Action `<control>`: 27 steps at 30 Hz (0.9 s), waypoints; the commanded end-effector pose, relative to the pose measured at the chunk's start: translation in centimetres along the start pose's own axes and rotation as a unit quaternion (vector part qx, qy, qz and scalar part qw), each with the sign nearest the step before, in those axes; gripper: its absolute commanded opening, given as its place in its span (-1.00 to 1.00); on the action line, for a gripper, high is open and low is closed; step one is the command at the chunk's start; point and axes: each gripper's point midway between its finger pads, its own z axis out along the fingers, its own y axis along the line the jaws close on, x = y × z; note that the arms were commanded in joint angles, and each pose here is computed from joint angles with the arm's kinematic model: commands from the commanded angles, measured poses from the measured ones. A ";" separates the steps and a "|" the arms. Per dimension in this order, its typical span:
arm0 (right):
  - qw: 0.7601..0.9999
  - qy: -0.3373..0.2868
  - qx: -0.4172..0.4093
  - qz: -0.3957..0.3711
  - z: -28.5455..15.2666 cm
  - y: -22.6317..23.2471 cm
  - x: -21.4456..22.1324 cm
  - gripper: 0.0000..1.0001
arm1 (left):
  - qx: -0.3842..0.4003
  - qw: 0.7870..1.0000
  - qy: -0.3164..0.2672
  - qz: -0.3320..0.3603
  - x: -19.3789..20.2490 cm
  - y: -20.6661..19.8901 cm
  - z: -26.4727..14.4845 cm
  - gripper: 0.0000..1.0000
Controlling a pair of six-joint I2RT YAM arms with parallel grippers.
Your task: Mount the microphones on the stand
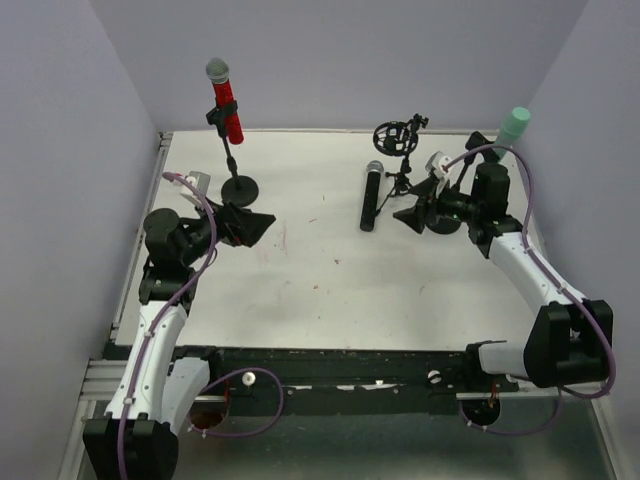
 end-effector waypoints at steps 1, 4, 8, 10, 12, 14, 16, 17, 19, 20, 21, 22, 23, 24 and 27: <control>0.994 -0.029 0.105 -0.013 0.8 -6.1 -2.6 0.65 | 0.000 0.999 0.030 0.041 2.6 -0.2 -1.0 0.97; 0.990 -0.041 0.131 -0.006 1.1 -7.7 -3.0 0.54 | -0.009 0.998 0.035 0.042 2.7 0.1 -1.1 0.97; 0.985 -0.049 0.167 0.005 1.4 -9.5 -3.0 0.37 | -0.002 0.999 0.038 0.034 2.9 0.1 -0.9 0.97; 0.981 -0.056 0.185 0.008 1.5 -10.4 -3.0 0.31 | 0.000 0.999 0.041 0.029 3.0 0.0 -0.8 0.97; 0.979 -0.068 0.192 0.010 1.7 -10.9 -3.1 0.26 | 0.001 0.999 0.043 0.026 3.1 0.0 -0.7 0.97; 0.977 -0.077 0.198 0.009 2.0 -11.3 -3.2 0.25 | 0.000 0.999 0.046 0.024 3.2 0.1 -0.7 0.97; 0.974 -0.086 0.210 0.007 2.3 -11.8 -3.2 0.19 | 0.002 0.999 0.047 0.022 3.3 0.2 -0.6 0.97; 0.972 -0.090 0.218 0.008 2.4 -12.2 -3.2 0.17 | 0.002 0.999 0.048 0.022 3.3 0.2 -0.6 0.97; 0.966 -0.103 0.236 0.012 2.5 -13.1 -3.5 0.15 | 0.002 0.999 0.049 0.021 3.4 0.2 -0.6 0.97; 0.964 -0.107 0.244 0.014 2.4 -13.5 -3.5 0.13 | 0.002 0.999 0.051 0.020 3.5 0.3 -0.6 0.97; 0.962 -0.110 0.249 0.015 2.5 -13.8 -3.5 0.13 | 0.002 0.998 0.051 0.019 3.5 0.3 -0.5 0.97; 0.960 -0.115 0.254 0.016 2.6 -14.0 -3.6 0.13 | 0.002 0.998 0.053 0.018 3.5 0.3 -0.5 0.97; 0.959 -0.118 0.257 0.016 2.7 -14.3 -3.7 0.13 | 0.001 0.998 0.053 0.018 3.6 0.4 -0.5 0.97; 0.959 -0.118 0.257 0.017 2.9 -14.4 -3.7 0.13 | 0.001 0.998 0.053 0.018 3.6 0.4 -0.5 0.97; 0.956 -0.123 0.266 0.020 3.4 -15.5 -3.9 0.13 | 0.000 0.998 0.052 0.019 3.5 0.4 -0.5 0.97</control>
